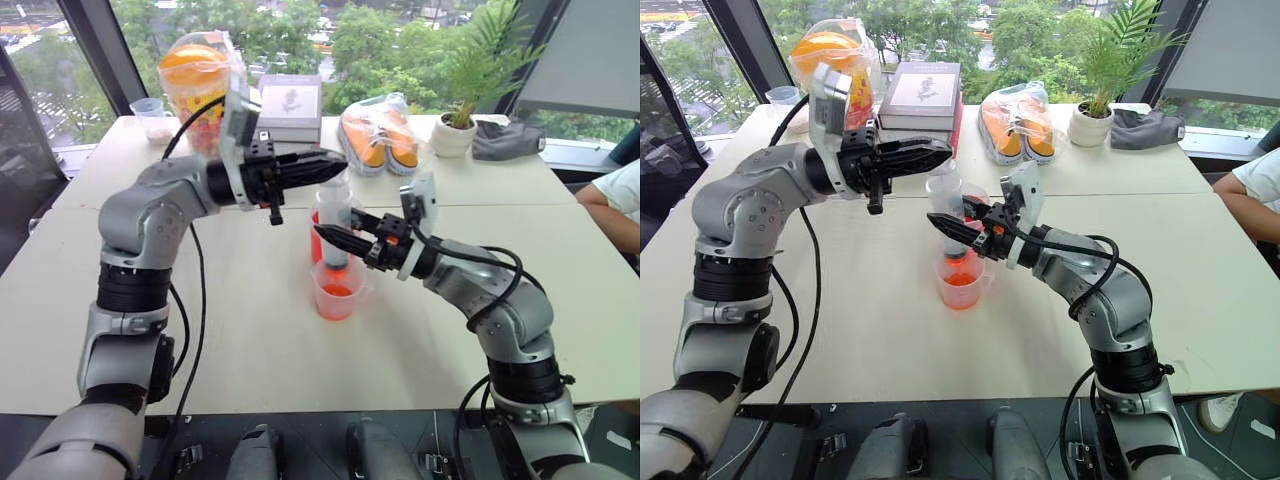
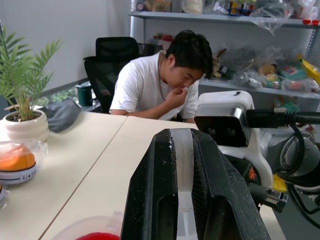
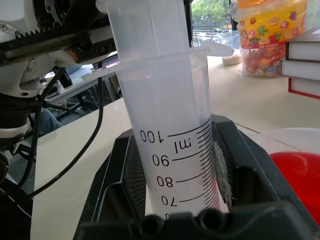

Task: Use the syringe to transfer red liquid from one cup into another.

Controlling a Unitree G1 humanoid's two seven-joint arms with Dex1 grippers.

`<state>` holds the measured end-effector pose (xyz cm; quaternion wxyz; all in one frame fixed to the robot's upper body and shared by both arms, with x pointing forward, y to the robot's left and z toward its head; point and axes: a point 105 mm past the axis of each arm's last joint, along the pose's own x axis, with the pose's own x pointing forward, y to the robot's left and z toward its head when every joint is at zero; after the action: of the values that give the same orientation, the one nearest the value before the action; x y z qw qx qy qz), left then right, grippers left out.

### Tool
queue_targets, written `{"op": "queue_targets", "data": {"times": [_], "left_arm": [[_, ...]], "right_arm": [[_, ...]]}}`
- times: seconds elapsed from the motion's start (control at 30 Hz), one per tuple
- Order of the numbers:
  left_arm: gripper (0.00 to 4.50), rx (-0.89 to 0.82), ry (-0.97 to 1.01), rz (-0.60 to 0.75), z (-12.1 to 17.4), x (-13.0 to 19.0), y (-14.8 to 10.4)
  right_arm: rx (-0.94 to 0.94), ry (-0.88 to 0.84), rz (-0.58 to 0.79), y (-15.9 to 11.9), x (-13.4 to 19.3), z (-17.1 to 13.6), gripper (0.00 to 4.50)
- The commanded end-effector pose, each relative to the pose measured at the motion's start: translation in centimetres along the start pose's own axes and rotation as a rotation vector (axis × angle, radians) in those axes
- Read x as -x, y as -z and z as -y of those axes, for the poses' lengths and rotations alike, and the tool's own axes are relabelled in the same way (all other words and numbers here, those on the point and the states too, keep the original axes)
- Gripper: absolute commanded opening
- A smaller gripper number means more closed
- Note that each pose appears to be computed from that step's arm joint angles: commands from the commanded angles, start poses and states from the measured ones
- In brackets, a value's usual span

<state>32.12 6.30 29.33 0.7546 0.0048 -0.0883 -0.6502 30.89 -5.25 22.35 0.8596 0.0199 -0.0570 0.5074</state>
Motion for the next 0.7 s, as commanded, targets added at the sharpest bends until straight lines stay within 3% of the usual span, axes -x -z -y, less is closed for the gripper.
{"op": "queue_targets", "data": {"times": [0.03,0.43,0.67,0.7], "left_arm": [[0.03,0.062,0.042,-0.099,1.0,-0.9,3.1],[0.03,0.077,0.015,-0.139,1.0,-0.5,4.6],[0.03,0.088,-0.083,-0.021,-1.2,0.9,0.4],[0.93,0.085,-0.096,-0.020,-1.5,1.2,0.2]], "right_arm": [[0.123,-0.041,0.204,-6.1,0.2,-1.3,1.51],[0.094,-0.035,0.219,-7.1,0.8,-0.9,1.51],[0.037,-0.053,0.139,-4.6,0.9,-1.1,1.51],[0.033,-0.053,0.134,-4.5,0.9,-1.2,1.51]]}}
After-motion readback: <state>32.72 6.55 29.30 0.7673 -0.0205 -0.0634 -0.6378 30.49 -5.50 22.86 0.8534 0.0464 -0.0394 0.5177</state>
